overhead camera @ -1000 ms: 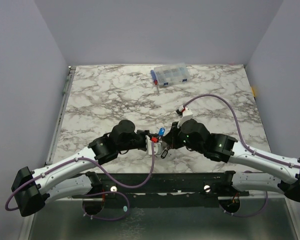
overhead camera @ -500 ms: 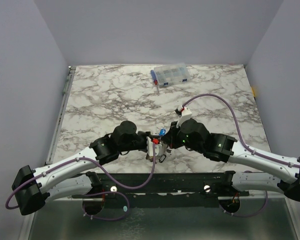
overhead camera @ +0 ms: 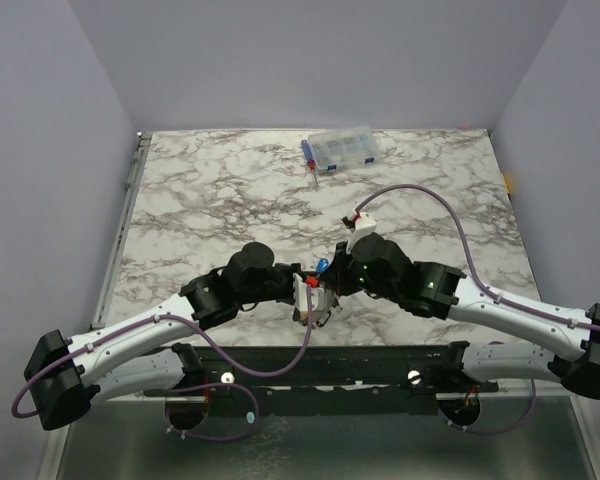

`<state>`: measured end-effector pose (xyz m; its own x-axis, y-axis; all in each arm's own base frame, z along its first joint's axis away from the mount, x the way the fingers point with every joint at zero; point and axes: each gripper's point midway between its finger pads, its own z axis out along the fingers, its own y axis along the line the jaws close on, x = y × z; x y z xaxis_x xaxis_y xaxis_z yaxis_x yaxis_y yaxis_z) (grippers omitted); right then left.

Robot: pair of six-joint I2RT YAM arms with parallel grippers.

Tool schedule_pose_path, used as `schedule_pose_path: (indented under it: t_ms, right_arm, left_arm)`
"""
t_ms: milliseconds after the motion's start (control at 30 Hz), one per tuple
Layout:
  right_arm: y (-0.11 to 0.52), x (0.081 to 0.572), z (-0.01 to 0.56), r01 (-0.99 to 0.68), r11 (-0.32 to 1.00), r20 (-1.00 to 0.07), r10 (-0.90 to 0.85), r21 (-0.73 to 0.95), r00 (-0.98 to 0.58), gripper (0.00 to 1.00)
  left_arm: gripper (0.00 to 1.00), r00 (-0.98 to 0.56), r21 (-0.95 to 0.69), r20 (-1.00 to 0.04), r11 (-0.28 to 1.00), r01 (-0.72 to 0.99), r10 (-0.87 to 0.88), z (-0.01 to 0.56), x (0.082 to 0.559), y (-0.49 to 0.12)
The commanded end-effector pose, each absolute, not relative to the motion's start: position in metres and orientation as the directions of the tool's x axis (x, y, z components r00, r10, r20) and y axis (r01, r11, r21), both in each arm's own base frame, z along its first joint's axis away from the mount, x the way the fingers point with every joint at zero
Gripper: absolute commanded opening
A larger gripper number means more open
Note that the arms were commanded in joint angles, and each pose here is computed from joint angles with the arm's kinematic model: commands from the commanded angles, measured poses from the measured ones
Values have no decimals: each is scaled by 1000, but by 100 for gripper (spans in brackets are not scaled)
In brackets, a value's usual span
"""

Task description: Put the keys on the keyring

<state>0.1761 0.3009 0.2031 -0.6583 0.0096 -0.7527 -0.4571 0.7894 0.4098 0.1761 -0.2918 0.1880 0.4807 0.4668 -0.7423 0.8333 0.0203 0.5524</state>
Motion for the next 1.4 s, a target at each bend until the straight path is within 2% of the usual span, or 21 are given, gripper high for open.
schedule_pose_path:
  t_ms: [0, 333, 700, 1000, 1367]
  right_arm:
    - [311, 177, 219, -477, 776, -757, 1, 412, -653, 0]
    - [315, 168, 203, -492, 780, -708, -90, 388, -701, 0]
    - [308, 167, 197, -482, 798, -696, -112, 362, -709, 0]
    - [303, 173, 203, -477, 810, -722, -100, 340, -685, 0]
    - [289, 188, 225, -429, 837, -786, 1, 339, -619, 0]
  left_arm:
    - [0, 494, 553, -766, 30, 833, 413, 201, 172, -303]
    - [0, 439, 529, -776, 88, 844, 454, 198, 182, -301]
    - [0, 425, 541, -771, 133, 831, 474, 202, 189, -296]
    - [0, 424, 533, -779, 134, 835, 462, 204, 187, -296]
    - [0, 435, 530, -781, 109, 841, 448, 202, 181, -297]
